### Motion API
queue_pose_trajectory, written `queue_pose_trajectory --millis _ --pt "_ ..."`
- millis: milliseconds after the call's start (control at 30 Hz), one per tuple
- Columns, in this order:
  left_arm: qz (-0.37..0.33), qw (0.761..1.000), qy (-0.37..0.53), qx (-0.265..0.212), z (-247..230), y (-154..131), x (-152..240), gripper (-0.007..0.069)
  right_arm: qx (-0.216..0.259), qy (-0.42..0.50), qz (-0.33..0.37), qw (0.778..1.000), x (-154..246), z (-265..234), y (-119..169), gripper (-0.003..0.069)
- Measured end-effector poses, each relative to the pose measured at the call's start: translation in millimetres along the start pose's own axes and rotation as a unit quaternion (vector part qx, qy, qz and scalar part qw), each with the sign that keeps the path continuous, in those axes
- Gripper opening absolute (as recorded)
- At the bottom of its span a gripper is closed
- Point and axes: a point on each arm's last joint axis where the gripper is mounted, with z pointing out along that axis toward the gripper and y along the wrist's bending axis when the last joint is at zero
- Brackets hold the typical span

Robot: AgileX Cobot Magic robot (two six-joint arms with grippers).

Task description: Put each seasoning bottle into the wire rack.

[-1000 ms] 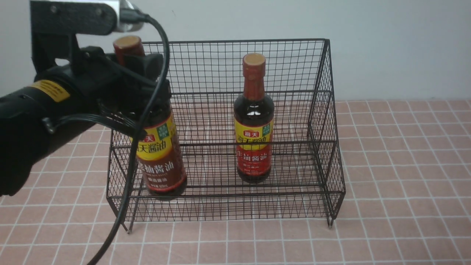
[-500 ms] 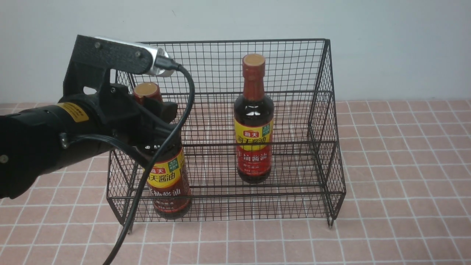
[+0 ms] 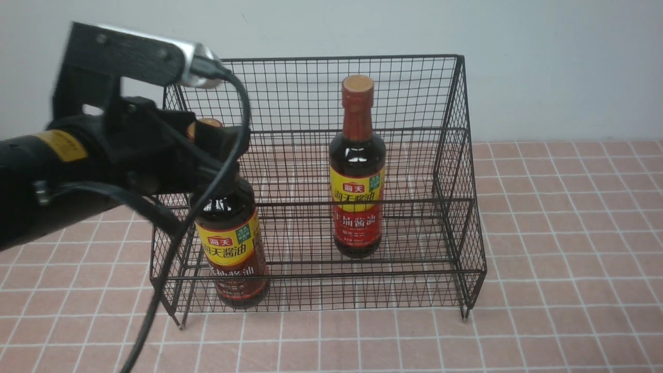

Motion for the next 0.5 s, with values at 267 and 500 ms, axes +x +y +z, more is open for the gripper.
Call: queue_pose_trajectory --millis 267,500 --pt "0.010 0.999 -0.039 0.031 -73.1 -10.1 -15.6 0.0263 0.000 0.000 0.000 1.000 0.0 0.0 0.0 -0.0012" --pt "0.030 0.996 0.007 0.078 -142.1 -22.0 2.4 0.0004 0.000 0.000 0.000 1.000 0.0 0.0 0.0 -0.0013"
